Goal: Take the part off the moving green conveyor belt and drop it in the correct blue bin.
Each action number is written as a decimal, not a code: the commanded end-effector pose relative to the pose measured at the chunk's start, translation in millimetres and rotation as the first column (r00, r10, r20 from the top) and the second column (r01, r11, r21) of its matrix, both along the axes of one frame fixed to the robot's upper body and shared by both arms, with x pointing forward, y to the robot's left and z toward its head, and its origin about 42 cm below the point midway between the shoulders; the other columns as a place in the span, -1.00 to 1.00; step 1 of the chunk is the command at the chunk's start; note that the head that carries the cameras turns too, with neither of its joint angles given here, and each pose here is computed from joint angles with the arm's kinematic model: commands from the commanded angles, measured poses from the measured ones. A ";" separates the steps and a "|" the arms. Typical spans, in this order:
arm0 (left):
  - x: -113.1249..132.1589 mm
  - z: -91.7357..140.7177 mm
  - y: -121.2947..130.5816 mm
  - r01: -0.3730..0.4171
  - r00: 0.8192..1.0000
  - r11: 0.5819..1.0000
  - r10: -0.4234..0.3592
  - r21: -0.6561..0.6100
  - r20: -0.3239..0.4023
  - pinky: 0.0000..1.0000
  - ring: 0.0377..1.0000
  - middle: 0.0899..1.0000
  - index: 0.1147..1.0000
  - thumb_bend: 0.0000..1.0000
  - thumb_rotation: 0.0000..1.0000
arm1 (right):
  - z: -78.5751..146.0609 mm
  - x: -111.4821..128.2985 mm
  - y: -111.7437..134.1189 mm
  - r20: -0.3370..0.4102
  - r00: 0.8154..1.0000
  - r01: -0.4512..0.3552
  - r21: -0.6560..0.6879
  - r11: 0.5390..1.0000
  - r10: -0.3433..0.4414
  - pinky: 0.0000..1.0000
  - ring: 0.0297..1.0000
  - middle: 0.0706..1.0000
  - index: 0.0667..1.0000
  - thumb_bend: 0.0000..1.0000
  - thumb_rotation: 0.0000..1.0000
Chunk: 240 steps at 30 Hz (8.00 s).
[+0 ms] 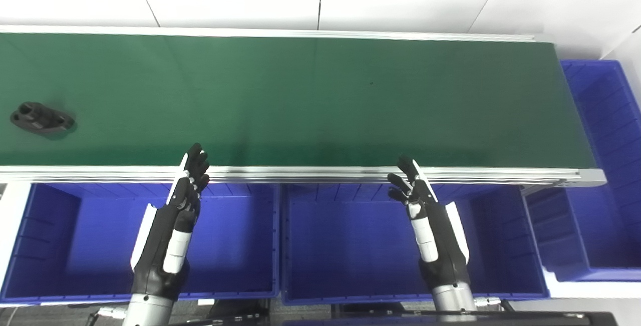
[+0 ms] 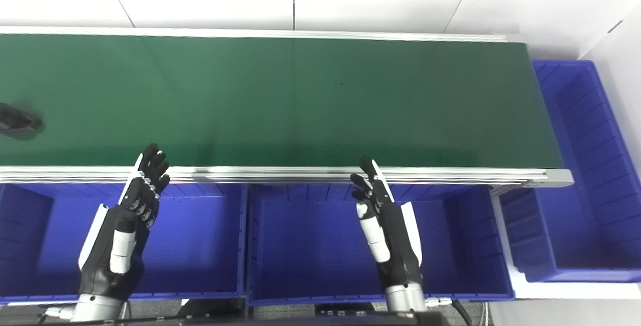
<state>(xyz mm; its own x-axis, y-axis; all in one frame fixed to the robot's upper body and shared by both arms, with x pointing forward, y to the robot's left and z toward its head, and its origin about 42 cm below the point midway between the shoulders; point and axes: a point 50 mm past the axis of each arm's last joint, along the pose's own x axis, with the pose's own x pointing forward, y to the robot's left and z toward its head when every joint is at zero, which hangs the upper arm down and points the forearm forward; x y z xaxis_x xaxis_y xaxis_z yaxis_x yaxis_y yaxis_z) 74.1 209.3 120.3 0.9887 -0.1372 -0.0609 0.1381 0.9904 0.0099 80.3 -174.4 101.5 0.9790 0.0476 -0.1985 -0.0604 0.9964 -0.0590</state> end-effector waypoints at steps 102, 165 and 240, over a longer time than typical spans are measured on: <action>-8.3 -37.3 -58.7 -0.035 0.998 0.999 0.034 0.019 0.054 0.42 0.68 0.74 1.00 0.66 0.55 | -14.0 -4.9 -60.9 0.250 0.968 0.010 0.093 0.996 -0.033 1.00 0.98 1.00 1.00 0.47 0.73; -0.5 -25.3 -76.8 -0.023 0.999 0.997 0.020 0.079 0.035 0.72 0.99 1.00 1.00 0.57 0.79 | 61.1 247.1 152.0 0.232 0.762 -0.137 -0.854 0.502 0.604 0.06 0.37 0.52 0.63 0.74 -0.04; -4.8 -10.7 -88.5 -0.040 0.999 0.999 0.039 0.034 0.019 0.77 0.99 1.00 1.00 0.55 0.75 | -56.2 205.6 154.7 -0.057 0.805 -0.327 -0.874 0.361 0.590 -0.77 -0.72 -0.64 -0.14 0.02 -0.71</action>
